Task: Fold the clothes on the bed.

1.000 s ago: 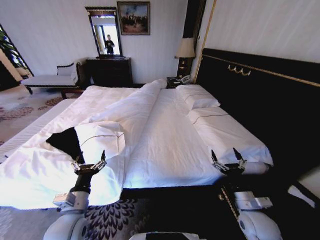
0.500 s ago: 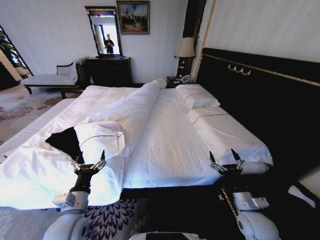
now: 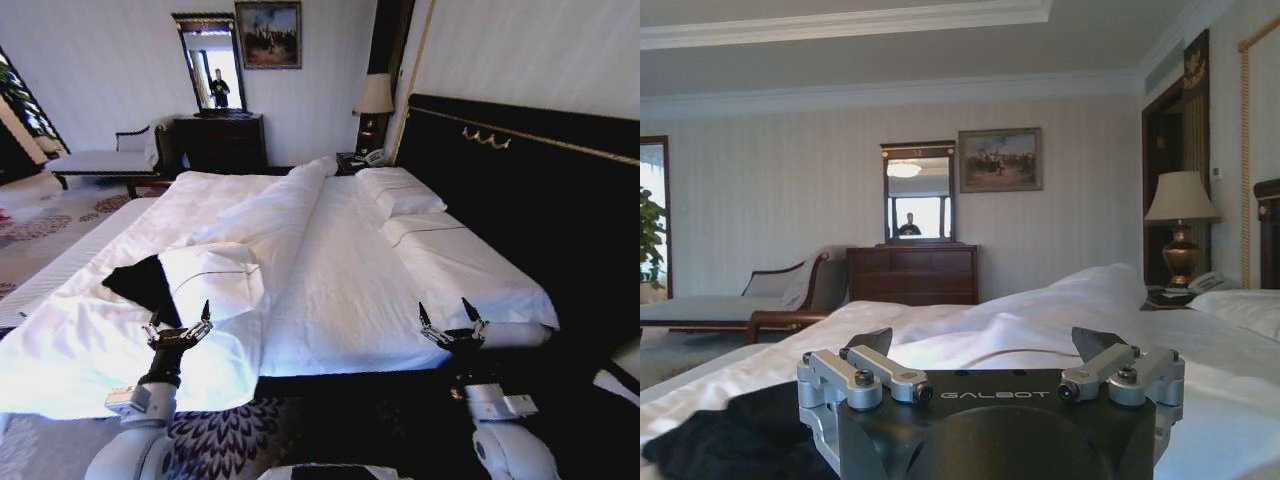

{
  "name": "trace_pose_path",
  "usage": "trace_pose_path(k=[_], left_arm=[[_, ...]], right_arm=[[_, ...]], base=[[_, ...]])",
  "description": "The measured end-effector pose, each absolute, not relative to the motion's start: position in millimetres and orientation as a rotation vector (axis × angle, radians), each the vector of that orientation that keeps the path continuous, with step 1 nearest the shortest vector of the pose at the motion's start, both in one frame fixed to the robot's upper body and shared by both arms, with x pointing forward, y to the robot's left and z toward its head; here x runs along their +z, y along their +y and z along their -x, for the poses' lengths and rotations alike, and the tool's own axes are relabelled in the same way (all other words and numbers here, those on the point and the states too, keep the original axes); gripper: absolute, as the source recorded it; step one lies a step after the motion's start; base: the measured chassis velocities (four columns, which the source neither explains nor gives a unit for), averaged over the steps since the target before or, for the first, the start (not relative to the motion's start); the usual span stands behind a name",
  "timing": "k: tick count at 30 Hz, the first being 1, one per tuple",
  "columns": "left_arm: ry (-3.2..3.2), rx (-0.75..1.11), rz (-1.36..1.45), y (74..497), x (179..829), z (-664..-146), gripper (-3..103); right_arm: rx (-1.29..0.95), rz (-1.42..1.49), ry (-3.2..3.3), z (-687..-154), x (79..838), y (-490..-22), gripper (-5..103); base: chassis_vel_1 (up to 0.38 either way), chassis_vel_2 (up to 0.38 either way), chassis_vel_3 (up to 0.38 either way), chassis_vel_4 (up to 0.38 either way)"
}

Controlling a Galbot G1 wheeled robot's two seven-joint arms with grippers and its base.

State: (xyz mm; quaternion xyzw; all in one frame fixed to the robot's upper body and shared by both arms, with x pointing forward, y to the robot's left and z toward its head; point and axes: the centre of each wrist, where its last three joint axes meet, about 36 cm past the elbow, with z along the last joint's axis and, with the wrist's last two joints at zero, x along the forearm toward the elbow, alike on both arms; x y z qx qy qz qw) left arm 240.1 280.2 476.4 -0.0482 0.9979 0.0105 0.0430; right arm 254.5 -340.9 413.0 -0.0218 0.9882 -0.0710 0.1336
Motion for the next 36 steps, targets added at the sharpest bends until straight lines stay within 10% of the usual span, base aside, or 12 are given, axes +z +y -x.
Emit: trace_pose_path(k=[36], left_arm=[[3.048, 0.031, 0.156, 279.8, 474.3, -238.5, 100]], right_arm=[[-0.202, 0.038, 2.855, -254.5, 405.6, -340.6, 100]], base=[[0.153, 0.151, -0.151, -0.155]])
